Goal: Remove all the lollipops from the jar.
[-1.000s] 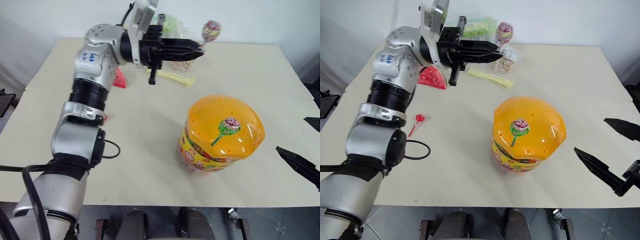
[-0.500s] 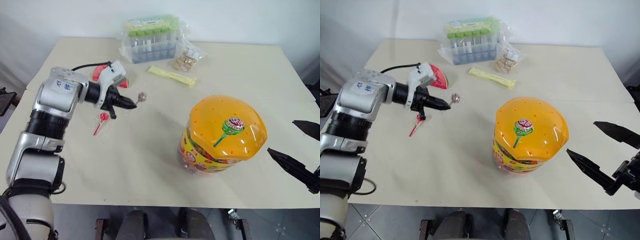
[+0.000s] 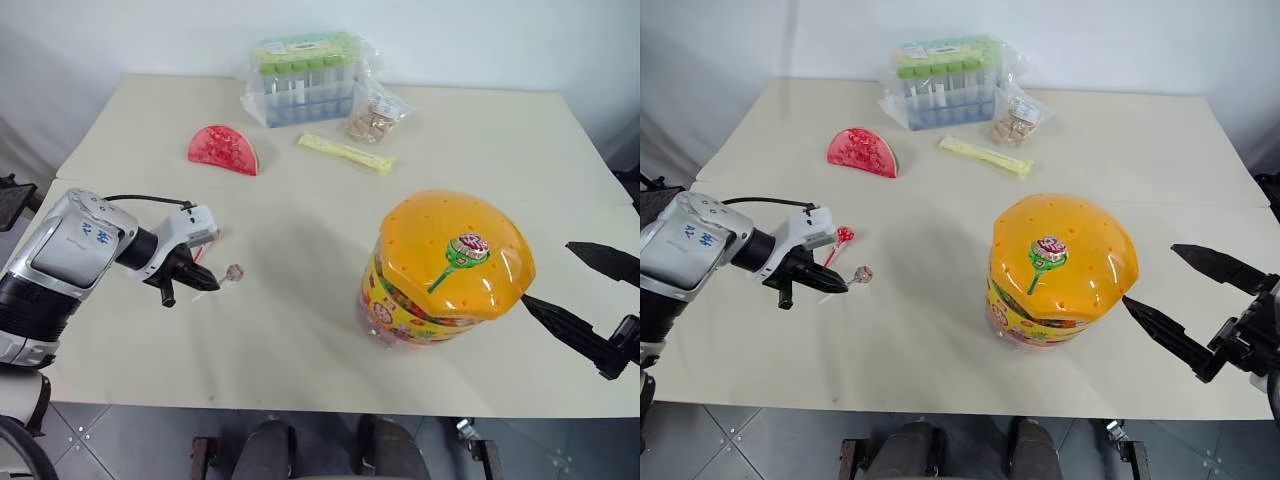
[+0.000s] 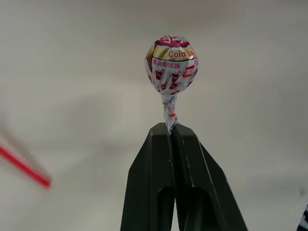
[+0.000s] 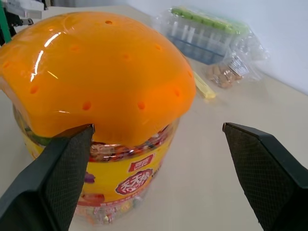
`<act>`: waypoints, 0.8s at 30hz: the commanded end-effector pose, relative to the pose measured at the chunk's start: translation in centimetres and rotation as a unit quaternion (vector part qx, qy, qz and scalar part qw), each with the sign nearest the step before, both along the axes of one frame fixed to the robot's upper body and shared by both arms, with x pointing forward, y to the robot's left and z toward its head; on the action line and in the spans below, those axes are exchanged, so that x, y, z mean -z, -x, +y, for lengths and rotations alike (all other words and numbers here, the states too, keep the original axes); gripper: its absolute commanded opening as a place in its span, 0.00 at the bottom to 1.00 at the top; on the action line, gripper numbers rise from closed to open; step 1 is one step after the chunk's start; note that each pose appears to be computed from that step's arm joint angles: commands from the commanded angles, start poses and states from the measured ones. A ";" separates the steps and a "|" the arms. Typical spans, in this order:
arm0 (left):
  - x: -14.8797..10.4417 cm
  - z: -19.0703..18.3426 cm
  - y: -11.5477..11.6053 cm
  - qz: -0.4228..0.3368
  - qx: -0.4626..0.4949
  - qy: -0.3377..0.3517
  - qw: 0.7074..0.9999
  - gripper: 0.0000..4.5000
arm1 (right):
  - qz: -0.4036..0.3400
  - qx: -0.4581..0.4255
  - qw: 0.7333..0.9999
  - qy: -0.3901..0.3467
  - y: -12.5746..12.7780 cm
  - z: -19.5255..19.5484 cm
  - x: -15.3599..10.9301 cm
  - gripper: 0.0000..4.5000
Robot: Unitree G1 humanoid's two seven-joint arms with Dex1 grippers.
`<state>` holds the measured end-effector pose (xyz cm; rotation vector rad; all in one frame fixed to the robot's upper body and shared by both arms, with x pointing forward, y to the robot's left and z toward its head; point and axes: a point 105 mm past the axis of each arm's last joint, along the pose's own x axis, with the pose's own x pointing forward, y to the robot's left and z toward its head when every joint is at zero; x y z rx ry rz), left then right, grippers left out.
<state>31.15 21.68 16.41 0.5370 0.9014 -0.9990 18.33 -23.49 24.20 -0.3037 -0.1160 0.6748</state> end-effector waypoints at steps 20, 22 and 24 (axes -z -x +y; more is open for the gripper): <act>-4.5 -0.1 1.4 -0.027 0.027 0.011 0.999 0.75 | -0.010 -0.008 1.000 0.019 0.7 -0.7 -1.2 1.00; -6.2 -0.7 1.2 -0.056 0.046 0.039 0.997 0.89 | -0.010 -0.008 1.000 0.023 0.8 -0.8 -1.3 1.00; -8.3 -1.7 0.6 -0.101 0.068 0.090 0.989 0.99 | -0.010 -0.007 1.000 0.027 1.0 -0.9 -1.4 1.00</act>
